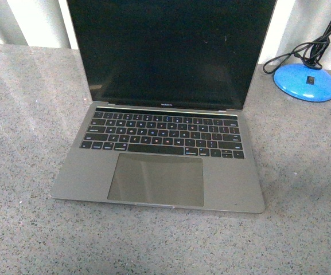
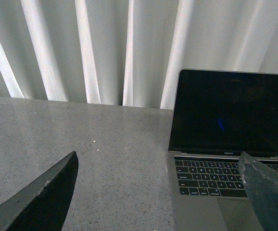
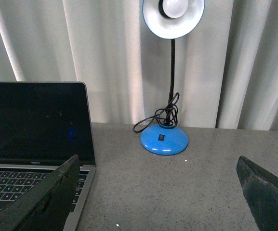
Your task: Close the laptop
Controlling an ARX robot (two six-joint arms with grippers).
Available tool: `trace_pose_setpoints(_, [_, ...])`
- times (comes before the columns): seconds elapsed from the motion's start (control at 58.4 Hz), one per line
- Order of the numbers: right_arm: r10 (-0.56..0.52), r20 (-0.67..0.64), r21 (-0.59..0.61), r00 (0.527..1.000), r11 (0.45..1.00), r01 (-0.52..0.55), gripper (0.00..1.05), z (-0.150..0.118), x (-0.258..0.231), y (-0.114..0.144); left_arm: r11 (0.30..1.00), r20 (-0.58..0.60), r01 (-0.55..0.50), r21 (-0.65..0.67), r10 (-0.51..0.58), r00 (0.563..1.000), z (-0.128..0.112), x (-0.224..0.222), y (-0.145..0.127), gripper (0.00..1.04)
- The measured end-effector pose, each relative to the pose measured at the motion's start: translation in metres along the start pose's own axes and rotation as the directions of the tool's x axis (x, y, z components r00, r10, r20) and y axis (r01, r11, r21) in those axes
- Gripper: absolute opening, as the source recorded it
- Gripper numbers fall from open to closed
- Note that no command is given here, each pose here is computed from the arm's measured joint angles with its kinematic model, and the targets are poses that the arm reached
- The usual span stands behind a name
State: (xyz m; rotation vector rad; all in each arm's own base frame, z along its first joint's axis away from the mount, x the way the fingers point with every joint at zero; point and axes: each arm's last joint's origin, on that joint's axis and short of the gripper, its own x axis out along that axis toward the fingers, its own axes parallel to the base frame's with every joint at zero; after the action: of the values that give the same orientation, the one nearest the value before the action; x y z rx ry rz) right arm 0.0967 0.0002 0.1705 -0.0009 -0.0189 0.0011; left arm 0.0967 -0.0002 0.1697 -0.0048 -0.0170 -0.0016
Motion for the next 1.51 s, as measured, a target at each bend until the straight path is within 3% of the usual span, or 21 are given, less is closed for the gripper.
trace_pose_setpoints(0.976, [-0.001, 0.000, 0.000, 1.000, 1.000, 0.001, 0.95, 0.000, 0.000, 0.000, 1.000, -0.002, -0.007, 0.000, 0.007, 1.000, 0.000, 0.000, 0.000, 0.98])
trace_pose_setpoints(1.027, [-0.070, -0.113, 0.022, 0.991, 0.997, 0.073, 0.95, -0.001, 0.000, -0.001, 0.993, -0.089, -0.116, -0.020, 0.114, 0.990, -0.003, 0.001, 0.001, 0.98])
trace_pose_setpoints(1.113, [-0.160, -0.351, -0.008, 0.923, 0.986, 0.168, 0.95, -0.004, 0.005, -0.005, 0.960, -0.193, -0.279, -0.010, 0.272, 0.943, -0.008, 0.006, 0.004, 0.98])
trace_pose_setpoints(1.181, [-0.161, -0.417, -0.017, 0.895, 0.985, 0.170, 0.95, -0.002, 0.014, -0.009, 0.955, -0.224, -0.295, -0.011, 0.285, 0.932, -0.010, 0.010, 0.006, 0.98])
trace_pose_setpoints(1.284, [-0.138, -0.426, -0.029, 0.894, 0.990, 0.139, 0.95, 0.012, 0.033, -0.013, 0.975, -0.212, -0.222, -0.026, 0.211, 0.954, 0.000, 0.020, 0.006, 0.98])
trace_pose_setpoints(1.404, [-0.096, -0.416, -0.058, 0.904, 0.995, 0.079, 0.95, 0.030, 0.064, -0.015, 0.995, -0.139, -0.095, -0.034, 0.090, 0.986, 0.024, 0.042, 0.009, 0.98])
trace_pose_setpoints(1.506, [-0.051, -0.438, -0.093, 0.898, 0.996, 0.011, 0.95, 0.042, 0.103, -0.014, 0.998, -0.103, -0.046, -0.041, 0.042, 0.994, 0.044, 0.070, 0.013, 0.98])
